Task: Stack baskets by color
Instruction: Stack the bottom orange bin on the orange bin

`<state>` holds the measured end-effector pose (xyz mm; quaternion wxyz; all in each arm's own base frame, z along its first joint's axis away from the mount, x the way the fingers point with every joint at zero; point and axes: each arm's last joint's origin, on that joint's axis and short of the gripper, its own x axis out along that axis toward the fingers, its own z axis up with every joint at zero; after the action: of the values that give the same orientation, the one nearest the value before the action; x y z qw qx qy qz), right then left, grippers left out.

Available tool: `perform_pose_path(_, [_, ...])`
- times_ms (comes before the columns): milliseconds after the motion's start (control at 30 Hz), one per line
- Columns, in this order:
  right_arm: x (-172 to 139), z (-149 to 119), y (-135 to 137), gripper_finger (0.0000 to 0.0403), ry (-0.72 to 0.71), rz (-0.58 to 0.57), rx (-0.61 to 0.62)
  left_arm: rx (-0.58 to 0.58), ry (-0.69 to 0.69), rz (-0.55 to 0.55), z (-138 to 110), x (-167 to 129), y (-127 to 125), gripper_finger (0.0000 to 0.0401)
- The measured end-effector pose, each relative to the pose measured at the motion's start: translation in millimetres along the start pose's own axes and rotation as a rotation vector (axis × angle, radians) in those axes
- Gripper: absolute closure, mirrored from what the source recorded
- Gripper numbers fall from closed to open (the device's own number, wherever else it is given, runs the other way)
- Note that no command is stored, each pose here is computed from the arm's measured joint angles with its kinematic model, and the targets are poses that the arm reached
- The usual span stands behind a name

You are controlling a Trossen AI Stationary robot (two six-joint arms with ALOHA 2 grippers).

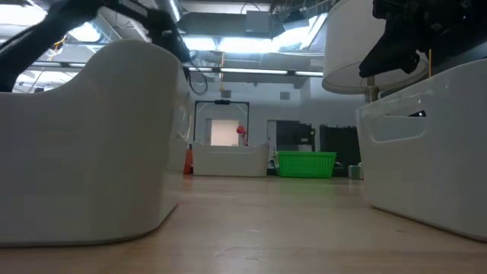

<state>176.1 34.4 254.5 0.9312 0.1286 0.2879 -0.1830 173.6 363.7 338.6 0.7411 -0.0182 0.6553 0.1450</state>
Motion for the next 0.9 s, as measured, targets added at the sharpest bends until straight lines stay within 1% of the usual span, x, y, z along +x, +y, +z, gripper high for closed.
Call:
perform_pose_path(200, [0.0, 0.0, -0.1, 0.0303, 0.000, 0.000, -0.001, 0.118, 0.081, -0.109, 11.3, 45.8, 4.4, 0.0401])
perform_pose_path(300, [0.0, 0.0, -0.1, 0.0303, 0.000, -0.001, -0.003, 0.136, 0.112, -0.154, 17.1, 64.6, 3.3, 0.0401])
perform_pose_path(467, [0.0, 0.0, 0.0, 0.0303, 0.000, 0.000, -0.004, 0.165, 0.131, -0.185, 29.8, 86.9, -1.3, 0.0401])
perform_pose_path(567, [0.0, 0.0, 0.0, 0.0303, 0.000, 0.000, -0.005, 0.186, 0.138, -0.197, 36.7, 93.6, -6.3, 0.0401])
perform_pose_path(767, [0.0, 0.0, -0.1, 0.0303, 0.000, -0.001, -0.006, 0.208, 0.144, -0.207, 42.6, 96.9, -13.2, 0.0401])
perform_pose_path(900, [0.0, -0.1, 0.0, 0.0303, 0.000, -0.001, -0.006, 0.224, 0.138, -0.169, 49.0, 97.6, -15.0, 0.0401])
